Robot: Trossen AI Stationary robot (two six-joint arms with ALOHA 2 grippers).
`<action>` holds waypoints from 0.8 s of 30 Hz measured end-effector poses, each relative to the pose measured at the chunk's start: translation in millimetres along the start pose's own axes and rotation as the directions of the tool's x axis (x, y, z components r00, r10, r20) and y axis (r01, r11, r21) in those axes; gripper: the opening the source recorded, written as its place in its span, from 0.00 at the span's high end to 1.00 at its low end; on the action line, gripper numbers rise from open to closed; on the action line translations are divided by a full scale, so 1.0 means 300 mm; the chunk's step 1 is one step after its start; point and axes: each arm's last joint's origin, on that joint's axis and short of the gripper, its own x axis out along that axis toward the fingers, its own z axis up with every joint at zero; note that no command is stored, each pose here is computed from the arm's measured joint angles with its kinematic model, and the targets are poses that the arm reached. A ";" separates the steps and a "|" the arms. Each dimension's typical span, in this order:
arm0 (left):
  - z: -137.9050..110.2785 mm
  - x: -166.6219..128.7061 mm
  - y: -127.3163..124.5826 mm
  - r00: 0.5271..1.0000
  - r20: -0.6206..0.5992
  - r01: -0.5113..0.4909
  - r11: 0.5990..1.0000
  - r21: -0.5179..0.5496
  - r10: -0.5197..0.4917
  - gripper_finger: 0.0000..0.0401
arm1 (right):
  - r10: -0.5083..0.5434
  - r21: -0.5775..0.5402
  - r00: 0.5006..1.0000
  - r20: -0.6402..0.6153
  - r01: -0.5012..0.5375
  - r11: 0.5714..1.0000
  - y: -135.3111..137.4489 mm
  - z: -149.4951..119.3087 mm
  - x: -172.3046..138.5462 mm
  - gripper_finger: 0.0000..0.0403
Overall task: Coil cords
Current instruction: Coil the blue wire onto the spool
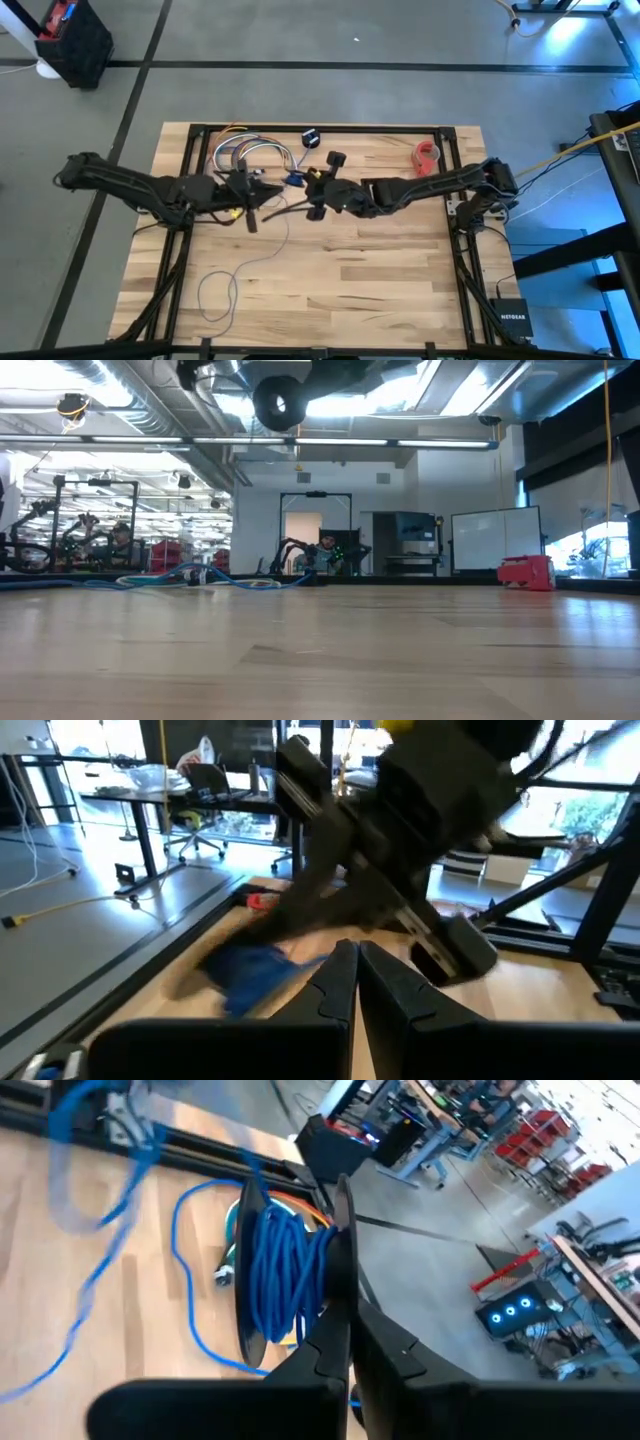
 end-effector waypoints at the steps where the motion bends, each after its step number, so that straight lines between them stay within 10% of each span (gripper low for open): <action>1: -0.008 0.013 -0.008 1.000 -0.004 0.002 1.000 0.003 -0.002 0.99 | -0.004 0.012 1.000 0.002 0.004 1.000 -0.005 0.000 0.004 0.98; 24: -0.076 0.146 -0.068 0.999 0.032 0.008 0.998 0.066 -0.010 0.99 | 0.042 0.223 0.951 0.306 -0.114 0.968 -0.092 0.113 -0.074 0.98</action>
